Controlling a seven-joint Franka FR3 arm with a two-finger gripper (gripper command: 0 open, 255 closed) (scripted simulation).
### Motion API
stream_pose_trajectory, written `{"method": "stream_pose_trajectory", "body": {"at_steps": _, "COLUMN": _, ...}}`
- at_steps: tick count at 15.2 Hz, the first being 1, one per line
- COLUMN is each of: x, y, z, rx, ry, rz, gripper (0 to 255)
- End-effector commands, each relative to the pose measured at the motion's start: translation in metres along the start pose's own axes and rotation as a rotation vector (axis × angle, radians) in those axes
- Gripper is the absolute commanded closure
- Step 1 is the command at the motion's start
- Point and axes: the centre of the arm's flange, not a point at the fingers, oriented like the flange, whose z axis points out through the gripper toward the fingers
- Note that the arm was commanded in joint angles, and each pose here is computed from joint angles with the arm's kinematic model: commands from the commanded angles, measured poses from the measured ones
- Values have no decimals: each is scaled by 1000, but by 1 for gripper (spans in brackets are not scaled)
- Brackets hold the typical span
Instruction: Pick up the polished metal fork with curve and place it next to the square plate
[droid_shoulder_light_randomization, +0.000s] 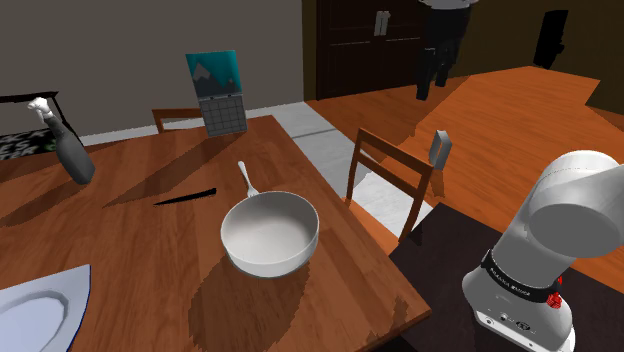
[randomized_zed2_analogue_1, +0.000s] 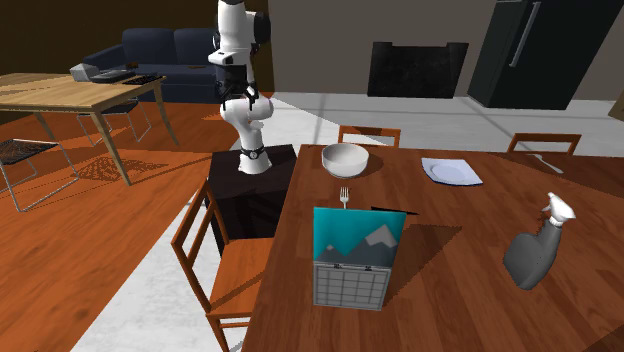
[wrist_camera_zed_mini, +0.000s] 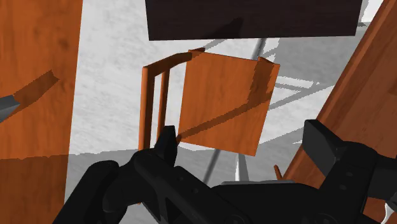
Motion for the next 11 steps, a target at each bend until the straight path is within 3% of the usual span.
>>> {"method": "stream_pose_trajectory", "body": {"at_steps": 1, "x": 0, "y": 0, "z": 0, "rx": 0, "ry": 0, "rz": 0, "gripper": 0}}
{"method": "stream_pose_trajectory", "body": {"at_steps": 11, "x": 71, "y": -97, "z": 51, "rx": 25, "ry": -17, "rz": 100, "gripper": 0}}
